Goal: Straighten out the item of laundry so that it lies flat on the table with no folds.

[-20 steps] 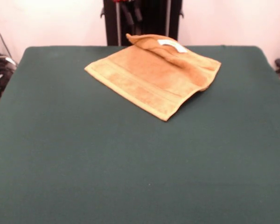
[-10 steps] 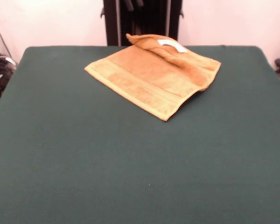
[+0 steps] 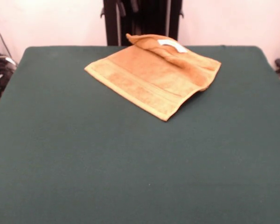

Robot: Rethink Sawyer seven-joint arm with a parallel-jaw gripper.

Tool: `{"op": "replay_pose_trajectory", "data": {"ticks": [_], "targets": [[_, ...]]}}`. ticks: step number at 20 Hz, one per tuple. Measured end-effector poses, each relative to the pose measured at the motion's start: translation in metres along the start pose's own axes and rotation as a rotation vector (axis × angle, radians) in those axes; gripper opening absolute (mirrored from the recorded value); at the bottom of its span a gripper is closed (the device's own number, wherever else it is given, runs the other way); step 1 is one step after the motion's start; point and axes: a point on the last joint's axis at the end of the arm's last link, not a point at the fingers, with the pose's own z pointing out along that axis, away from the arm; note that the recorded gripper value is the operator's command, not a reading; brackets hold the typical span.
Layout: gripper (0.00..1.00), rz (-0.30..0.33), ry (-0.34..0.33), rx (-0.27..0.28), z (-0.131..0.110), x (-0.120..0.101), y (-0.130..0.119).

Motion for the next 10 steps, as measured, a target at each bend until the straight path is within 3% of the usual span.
{"op": "replay_pose_trajectory", "data": {"ticks": [10], "targets": [[1.0,0.014,0.004,0.014,0.03,-0.008,-0.012]]}}
